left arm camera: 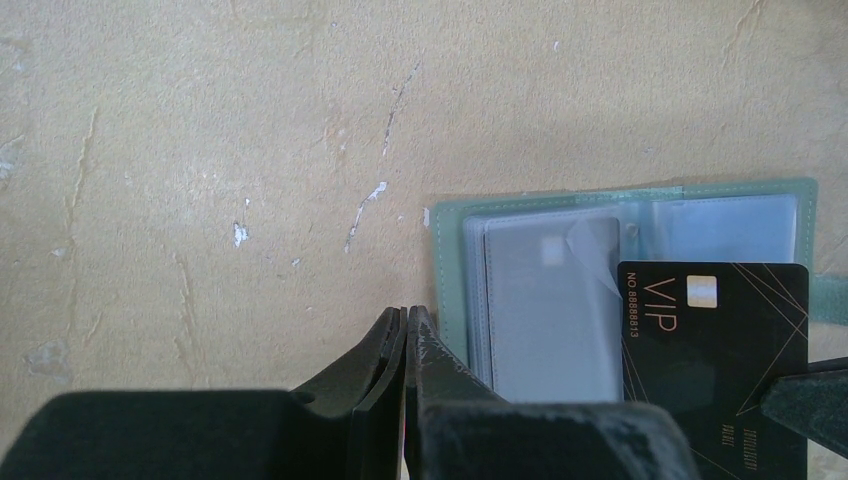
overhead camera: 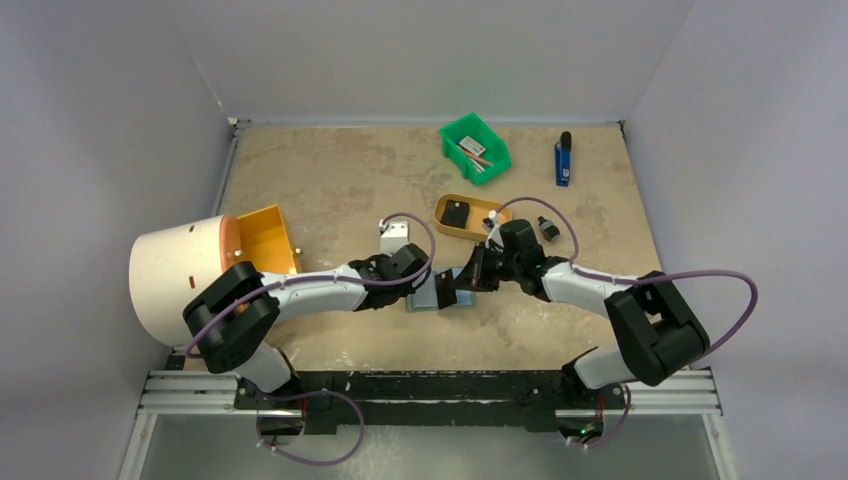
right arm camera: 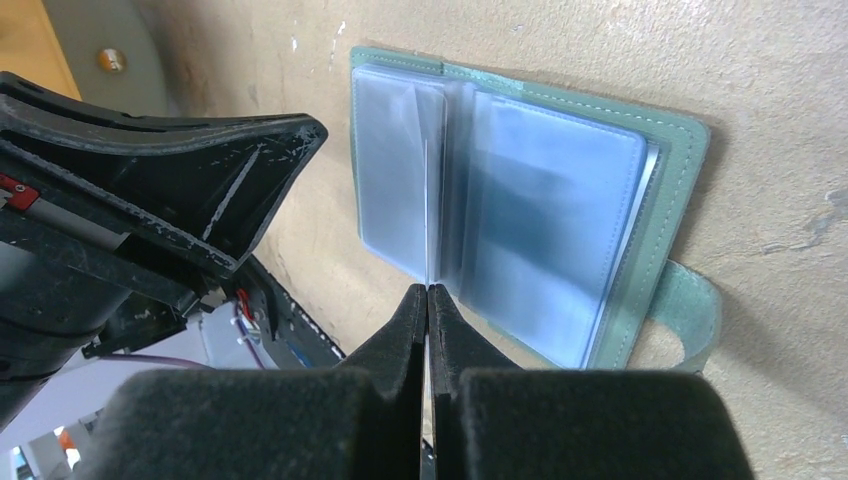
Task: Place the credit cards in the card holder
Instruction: Insert the credit card into the card holder.
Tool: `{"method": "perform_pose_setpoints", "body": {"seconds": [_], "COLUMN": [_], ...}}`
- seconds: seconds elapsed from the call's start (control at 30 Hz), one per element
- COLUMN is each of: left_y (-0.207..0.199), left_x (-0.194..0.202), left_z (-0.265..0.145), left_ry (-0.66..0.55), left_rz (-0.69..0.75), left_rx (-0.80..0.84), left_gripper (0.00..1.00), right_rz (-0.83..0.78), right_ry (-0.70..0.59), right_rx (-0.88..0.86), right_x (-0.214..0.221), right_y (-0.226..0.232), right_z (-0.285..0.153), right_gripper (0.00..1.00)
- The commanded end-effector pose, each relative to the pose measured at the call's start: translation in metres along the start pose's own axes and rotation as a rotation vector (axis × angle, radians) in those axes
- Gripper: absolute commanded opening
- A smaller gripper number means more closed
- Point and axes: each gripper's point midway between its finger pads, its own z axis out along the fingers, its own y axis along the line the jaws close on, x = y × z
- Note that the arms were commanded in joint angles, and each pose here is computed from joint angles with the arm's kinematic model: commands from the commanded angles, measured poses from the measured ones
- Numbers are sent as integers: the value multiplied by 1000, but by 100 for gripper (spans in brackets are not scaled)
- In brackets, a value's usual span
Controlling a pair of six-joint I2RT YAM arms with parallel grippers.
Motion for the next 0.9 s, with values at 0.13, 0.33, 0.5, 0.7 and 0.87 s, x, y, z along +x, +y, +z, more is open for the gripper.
{"method": "perform_pose_setpoints", "body": {"seconds": [0.13,0.33,0.5,0.7,0.87], "left_y": [1,3,6,8,8], "left_x": [-4,1,3,4,5], "left_z": [2,4,5,4,4], "left_ry": [-21,-13,-9,-12,-9], "left_rz": [-20,-17,-21,-23,-25], "left_rx": [-13,-18,-22,-23,-22], "left_gripper": [0,0,0,0,0], "right_rz": [-31,4,42,40,36], "right_ry": [5,17,9,-6,-12], "right_rx": [-55,-42,-9,39,50], "right_x": [-4,0,1,0,1], "right_y": [10,3,-3,-12,-14], "right_z": [3,8,8,6,4], "right_gripper": [0,0,0,0,0]}}
